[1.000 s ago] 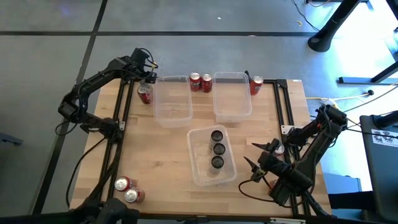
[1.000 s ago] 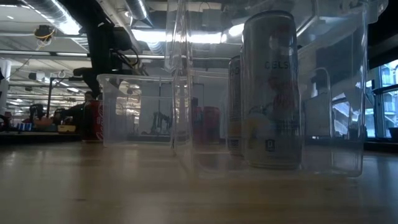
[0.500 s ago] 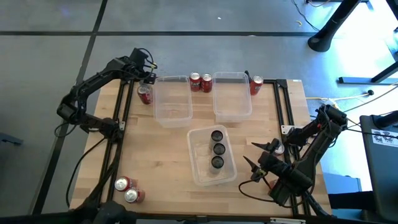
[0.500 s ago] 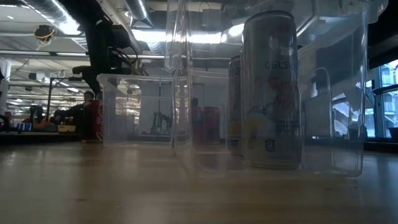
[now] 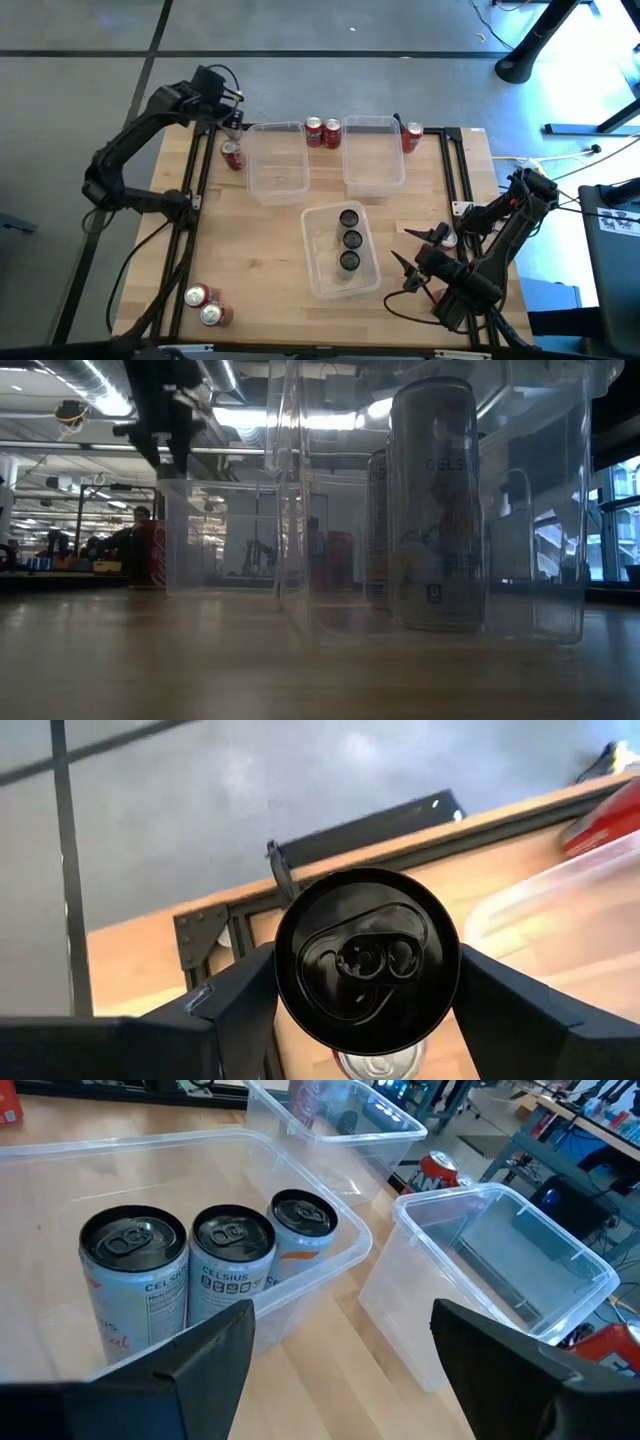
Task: Sort soda cans
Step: Put the white/yellow soda can into the bottom transparent bin
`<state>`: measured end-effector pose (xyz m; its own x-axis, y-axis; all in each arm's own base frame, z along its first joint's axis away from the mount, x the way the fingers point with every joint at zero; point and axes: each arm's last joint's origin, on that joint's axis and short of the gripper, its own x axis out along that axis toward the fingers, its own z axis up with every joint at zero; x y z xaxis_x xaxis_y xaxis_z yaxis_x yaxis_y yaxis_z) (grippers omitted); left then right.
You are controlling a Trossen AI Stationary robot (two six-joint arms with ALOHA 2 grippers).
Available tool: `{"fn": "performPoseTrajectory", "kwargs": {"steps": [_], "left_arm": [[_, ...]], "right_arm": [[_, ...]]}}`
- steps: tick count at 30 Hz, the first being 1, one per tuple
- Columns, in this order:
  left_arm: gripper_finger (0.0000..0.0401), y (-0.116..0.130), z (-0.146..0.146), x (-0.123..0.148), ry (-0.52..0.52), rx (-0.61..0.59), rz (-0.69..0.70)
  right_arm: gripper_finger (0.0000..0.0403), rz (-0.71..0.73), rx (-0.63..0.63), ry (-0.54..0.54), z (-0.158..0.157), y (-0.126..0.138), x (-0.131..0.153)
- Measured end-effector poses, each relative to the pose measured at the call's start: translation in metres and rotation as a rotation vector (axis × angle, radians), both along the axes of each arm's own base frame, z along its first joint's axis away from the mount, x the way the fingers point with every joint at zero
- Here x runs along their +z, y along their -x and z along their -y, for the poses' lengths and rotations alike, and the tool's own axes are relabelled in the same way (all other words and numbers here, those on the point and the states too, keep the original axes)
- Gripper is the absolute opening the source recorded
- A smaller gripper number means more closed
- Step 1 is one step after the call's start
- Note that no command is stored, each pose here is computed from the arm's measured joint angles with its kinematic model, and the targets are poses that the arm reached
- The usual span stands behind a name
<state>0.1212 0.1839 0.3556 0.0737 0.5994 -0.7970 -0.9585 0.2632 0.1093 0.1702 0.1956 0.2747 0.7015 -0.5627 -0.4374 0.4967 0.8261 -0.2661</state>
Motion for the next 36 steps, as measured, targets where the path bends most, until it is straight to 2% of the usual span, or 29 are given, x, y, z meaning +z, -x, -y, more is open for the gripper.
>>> {"fn": "performPoseTrajectory", "kwargs": {"steps": [11,22,29,36], "left_arm": [[0.0254,0.009,0.048,0.065,-0.123,-0.154,0.067],[0.0254,0.005,0.1,0.098,-0.178,-0.468,0.384],[0.0257,-0.014,0.12,0.105,-0.162,-0.646,0.509],[0.0259,-0.052,0.141,0.104,-0.133,-0.836,0.562]], "right_arm": [[0.0303,0.0,0.0,0.001,0.0,0.0,0.0],[0.0303,-0.007,-0.001,-0.001,0.0,0.0,0.0],[0.0303,-0.008,-0.001,-0.001,0.0,0.0,0.0],[0.0303,-0.043,0.007,0.002,0.0,0.001,-0.001]]}}
